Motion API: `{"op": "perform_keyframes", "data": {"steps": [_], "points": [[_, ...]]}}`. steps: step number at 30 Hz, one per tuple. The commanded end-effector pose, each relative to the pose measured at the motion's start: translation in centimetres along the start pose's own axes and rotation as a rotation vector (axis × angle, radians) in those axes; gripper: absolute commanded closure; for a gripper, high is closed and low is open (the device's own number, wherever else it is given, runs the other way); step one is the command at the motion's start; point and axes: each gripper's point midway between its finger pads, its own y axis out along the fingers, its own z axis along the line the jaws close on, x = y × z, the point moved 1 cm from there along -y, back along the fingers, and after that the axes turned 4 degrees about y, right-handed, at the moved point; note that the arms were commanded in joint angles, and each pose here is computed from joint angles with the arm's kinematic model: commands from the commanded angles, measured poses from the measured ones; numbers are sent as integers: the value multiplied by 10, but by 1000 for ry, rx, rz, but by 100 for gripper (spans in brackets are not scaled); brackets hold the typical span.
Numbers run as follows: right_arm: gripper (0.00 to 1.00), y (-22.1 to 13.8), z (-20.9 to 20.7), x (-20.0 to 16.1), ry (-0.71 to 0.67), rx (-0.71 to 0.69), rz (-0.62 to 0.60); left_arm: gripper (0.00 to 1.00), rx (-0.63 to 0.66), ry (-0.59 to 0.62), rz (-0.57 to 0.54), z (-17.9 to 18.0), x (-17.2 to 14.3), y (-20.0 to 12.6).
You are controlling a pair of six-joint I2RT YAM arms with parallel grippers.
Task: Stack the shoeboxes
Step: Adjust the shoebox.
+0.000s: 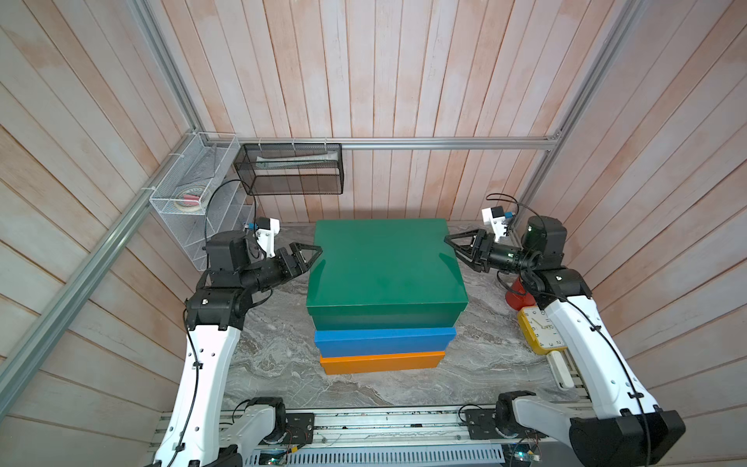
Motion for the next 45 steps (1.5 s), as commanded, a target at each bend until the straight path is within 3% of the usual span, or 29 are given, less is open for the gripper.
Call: {"op": "perform_keyframes", "data": {"steps": [1,8,19,35,39,45], "points": [[22,3,3,1,3,2,0,18,-35,-27,58,-3,-17,1],[22,8,4,-1,6,9,18,17,22,-46,103,7,-35,-1],[23,2,16,-3,-10,22,13,21,-35,-13,134,-22,-43,5],[24,-2,9,-23,42,12,16,21,22,12,117,-19,-42,-2],[22,-2,3,-25,42,-8,10,18,39,13,122,-15,-42,0],[18,-11,-3,-9,15,-43,-27,4,123,49,67,-8,-28,-10]]}}
